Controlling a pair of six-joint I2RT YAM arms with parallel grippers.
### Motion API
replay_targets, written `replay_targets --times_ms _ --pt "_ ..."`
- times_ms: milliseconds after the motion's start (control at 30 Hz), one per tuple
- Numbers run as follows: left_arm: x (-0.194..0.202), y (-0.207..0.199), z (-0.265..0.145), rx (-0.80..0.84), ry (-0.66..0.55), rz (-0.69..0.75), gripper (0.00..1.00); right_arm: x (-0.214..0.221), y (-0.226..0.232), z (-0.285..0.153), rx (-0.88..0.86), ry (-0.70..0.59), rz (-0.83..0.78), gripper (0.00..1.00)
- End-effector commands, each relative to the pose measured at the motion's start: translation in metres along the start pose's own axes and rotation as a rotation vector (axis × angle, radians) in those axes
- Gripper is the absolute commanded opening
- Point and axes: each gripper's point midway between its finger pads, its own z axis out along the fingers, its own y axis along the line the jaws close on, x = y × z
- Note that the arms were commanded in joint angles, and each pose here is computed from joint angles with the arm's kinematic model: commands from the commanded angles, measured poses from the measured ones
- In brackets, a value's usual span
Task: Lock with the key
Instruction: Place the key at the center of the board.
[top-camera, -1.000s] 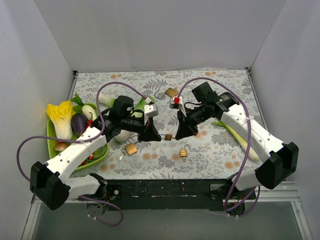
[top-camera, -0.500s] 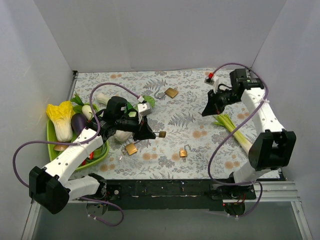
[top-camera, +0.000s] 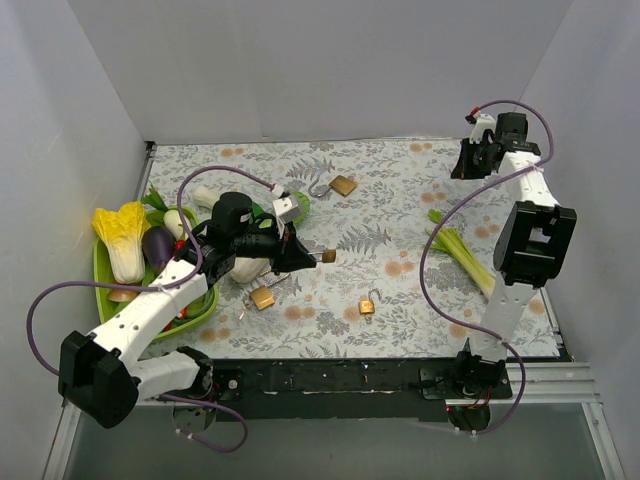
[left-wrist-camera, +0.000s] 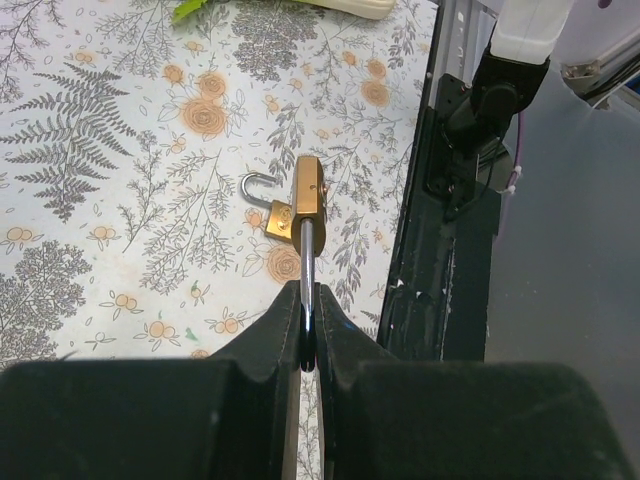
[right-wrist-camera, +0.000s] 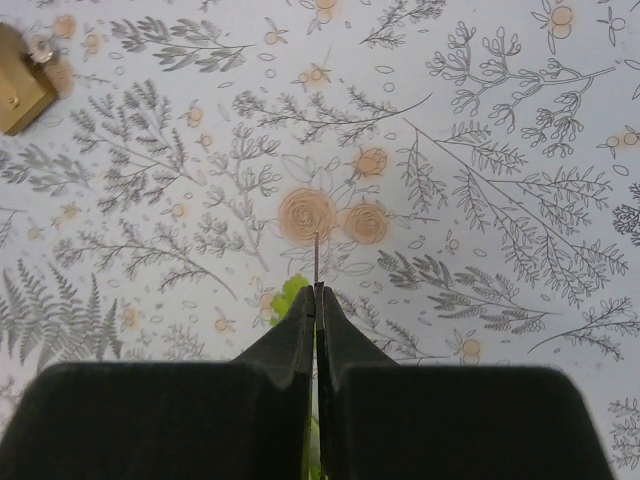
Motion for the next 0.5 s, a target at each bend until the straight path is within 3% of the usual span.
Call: replay_targets --times_ms 0,467 --pt "-0.012 0.0 -0.003 -0.023 -0.061 0.036 0.0 -0.021 -0.031 0.021 0.089 -0.068 0.022 0.01" --pt "-0.01 0.002 0.0 -0.024 -0.059 0.011 0.0 0.004 -0.063 0.07 0.093 -0.049 0.07 0.01"
